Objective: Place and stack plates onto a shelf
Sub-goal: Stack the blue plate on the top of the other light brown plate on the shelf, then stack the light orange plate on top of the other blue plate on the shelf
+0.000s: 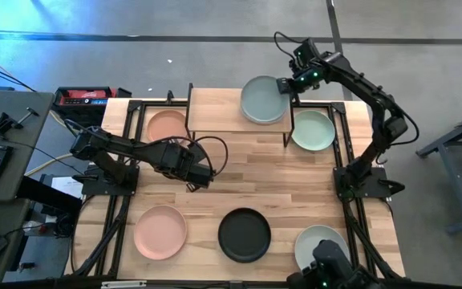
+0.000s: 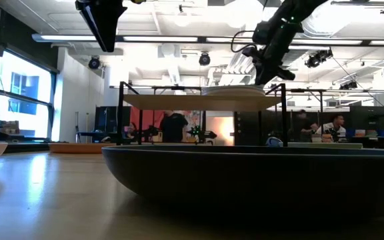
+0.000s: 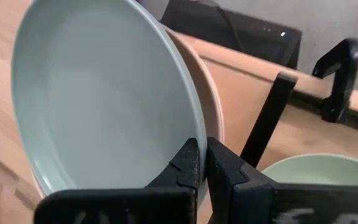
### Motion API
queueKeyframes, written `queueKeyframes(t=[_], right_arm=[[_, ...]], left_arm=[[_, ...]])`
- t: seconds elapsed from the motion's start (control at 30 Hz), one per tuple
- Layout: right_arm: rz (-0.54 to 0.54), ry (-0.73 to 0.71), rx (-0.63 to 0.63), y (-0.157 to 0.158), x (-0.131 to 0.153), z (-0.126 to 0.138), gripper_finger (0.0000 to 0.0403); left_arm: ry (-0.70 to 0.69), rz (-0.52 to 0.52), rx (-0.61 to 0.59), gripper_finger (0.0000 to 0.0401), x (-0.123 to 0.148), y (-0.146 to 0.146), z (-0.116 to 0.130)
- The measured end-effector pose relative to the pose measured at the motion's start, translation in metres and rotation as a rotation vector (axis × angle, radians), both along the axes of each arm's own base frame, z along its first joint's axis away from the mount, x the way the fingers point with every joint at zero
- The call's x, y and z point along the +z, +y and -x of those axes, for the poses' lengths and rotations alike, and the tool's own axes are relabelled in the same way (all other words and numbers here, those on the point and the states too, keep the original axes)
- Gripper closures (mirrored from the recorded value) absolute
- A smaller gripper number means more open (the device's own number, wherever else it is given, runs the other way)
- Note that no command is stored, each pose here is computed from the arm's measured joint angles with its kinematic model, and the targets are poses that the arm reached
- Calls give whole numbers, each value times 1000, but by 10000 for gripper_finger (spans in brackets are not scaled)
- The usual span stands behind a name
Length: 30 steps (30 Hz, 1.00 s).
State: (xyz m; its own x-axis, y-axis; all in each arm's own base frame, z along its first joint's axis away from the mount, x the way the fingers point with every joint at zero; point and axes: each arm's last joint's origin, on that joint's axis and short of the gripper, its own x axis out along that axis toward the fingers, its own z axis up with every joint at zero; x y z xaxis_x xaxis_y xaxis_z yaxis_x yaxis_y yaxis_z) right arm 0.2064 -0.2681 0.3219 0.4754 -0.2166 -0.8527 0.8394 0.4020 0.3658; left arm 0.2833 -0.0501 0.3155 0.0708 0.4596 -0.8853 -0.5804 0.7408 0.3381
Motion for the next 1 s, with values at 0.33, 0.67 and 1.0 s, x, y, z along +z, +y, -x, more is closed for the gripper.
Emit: queueKeyframes(t=[0.33, 0.67, 1.0], right_arm=[[-1, 11, 24, 2, -1, -2, 402], [16, 26, 30, 2, -1, -1, 358], [28, -21, 57, 1, 8, -3, 316]], left_arm=[[-18, 32, 16, 268, 0, 3, -3], [-18, 41, 24, 268, -1, 5, -3], [-26, 42, 27, 268, -1, 6, -4]])
